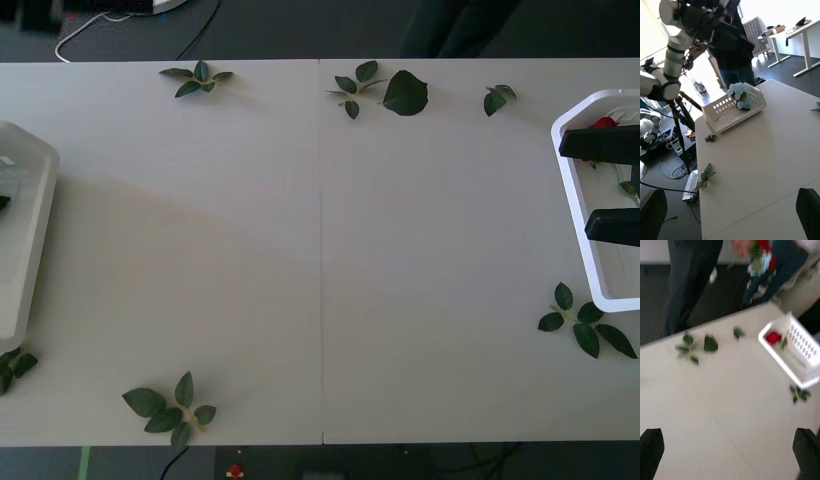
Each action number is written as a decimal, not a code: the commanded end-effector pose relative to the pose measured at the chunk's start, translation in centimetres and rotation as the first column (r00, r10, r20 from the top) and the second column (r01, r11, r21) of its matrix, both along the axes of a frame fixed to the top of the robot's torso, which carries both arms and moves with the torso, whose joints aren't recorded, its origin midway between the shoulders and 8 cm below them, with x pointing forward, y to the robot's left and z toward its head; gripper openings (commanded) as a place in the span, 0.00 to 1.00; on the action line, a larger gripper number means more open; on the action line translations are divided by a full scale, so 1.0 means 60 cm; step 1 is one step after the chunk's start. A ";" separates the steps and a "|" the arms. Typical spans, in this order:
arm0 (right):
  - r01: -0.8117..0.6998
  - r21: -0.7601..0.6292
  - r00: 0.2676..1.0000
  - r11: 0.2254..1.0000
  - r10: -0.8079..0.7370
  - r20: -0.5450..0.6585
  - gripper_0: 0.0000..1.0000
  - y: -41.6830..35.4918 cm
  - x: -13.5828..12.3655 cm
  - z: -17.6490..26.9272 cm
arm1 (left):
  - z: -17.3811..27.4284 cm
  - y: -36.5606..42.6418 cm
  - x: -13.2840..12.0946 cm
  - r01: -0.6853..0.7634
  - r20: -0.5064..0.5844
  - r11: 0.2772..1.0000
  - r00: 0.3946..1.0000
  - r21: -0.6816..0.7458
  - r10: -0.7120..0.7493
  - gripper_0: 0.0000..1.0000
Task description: Place the red flowers into the right box and the blue flowers into the left box. If a person shows an open palm, hand one flower to the person first, then continue sorting.
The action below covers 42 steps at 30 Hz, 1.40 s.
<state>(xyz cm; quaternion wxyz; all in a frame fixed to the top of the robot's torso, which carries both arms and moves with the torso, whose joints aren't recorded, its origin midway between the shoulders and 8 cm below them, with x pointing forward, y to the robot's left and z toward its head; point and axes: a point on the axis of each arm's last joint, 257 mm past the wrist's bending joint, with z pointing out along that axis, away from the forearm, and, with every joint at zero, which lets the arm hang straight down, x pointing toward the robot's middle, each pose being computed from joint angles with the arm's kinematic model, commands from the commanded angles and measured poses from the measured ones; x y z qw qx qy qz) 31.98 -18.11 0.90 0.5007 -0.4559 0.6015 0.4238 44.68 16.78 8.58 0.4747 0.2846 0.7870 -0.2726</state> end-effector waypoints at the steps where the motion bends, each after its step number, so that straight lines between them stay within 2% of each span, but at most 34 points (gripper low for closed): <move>1: -0.014 -0.020 1.000 1.000 0.015 0.018 1.00 0.003 -0.012 0.010 | -0.056 0.028 -0.023 0.078 0.060 0.968 0.994 0.239 -0.095 1.00; 6: -0.014 -0.020 1.000 1.000 0.015 0.018 1.00 0.003 -0.012 0.010 | -0.121 0.020 -0.039 0.165 0.021 0.948 0.984 0.271 -0.178 1.00; 22: -0.014 -0.020 1.000 1.000 0.015 0.018 1.00 0.003 -0.012 0.010 | -0.209 0.007 -0.017 0.257 0.115 0.909 0.944 0.327 -0.308 1.00; 29: -0.014 -0.020 1.000 1.000 0.015 0.018 1.00 0.003 -0.012 0.010 | -0.219 0.006 -0.022 0.305 0.129 0.896 0.924 0.323 -0.361 1.00; 42: -0.014 -0.020 1.000 1.000 0.015 0.018 1.00 0.003 -0.012 0.010 | -0.219 0.006 -0.022 0.305 0.129 0.896 0.924 0.323 -0.361 1.00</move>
